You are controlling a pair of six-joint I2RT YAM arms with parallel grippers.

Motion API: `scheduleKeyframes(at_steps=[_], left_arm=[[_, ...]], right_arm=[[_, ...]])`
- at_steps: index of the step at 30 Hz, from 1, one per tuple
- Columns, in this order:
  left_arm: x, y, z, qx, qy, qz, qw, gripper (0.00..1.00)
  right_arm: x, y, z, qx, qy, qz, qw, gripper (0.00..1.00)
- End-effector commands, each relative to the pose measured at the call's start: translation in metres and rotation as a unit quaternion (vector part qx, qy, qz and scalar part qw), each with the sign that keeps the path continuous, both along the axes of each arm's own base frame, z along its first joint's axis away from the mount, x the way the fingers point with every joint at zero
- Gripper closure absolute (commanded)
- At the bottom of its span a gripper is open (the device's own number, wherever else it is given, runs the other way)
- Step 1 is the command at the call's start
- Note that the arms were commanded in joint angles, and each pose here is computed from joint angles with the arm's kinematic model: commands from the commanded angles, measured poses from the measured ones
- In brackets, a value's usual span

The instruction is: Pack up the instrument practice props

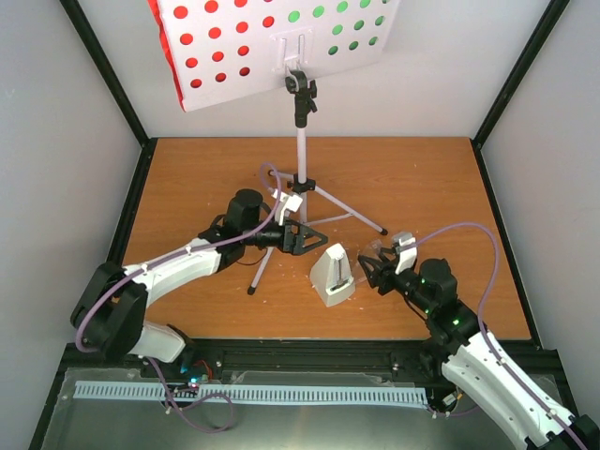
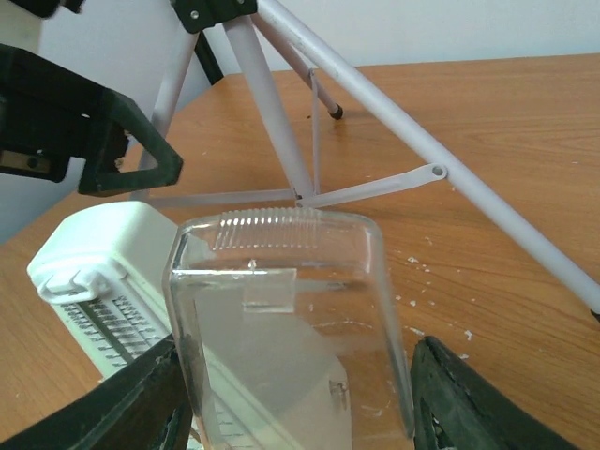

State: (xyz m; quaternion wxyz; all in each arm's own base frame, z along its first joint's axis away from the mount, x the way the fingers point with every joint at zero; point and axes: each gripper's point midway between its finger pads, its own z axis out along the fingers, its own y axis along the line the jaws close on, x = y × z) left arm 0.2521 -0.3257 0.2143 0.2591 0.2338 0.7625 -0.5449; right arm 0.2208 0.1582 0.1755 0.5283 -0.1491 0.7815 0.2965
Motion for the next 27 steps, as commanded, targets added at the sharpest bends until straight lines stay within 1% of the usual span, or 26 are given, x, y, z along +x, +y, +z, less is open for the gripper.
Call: scheduleKeyframes(at_steps=[1,4,8,13,20,23,27], left_arm=[[0.001,-0.013,0.023,-0.034,-0.009,-0.026,0.999,0.08],[0.0,-0.022,0.021,-0.032,-0.008,-0.036,0.999,0.12],[-0.001,-0.033,0.017,-0.024,-0.009,-0.047,0.999,0.22],[-0.002,-0.043,0.012,-0.015,-0.006,-0.061,0.998,0.29],[0.001,-0.046,0.004,0.005,-0.008,-0.057,0.998,0.41],[-0.004,-0.045,0.003,0.005,-0.007,-0.062,0.998,0.41],[-0.012,-0.046,0.003,0.005,-0.011,-0.071,0.997,0.39]], right_arm=[[-0.004,0.005,0.0,-0.001,-0.012,0.009,1.0,0.49],[-0.009,0.012,-0.003,0.004,-0.017,0.025,1.0,0.49],[-0.015,0.017,-0.001,0.018,-0.036,0.035,0.999,0.49],[-0.02,0.02,0.004,0.023,-0.069,0.045,0.996,0.49],[-0.027,0.027,0.019,0.021,-0.114,0.067,0.991,0.5],[-0.029,0.03,0.018,0.017,-0.123,0.074,0.99,0.52],[-0.032,0.034,0.015,0.012,-0.141,0.081,0.987,0.53]])
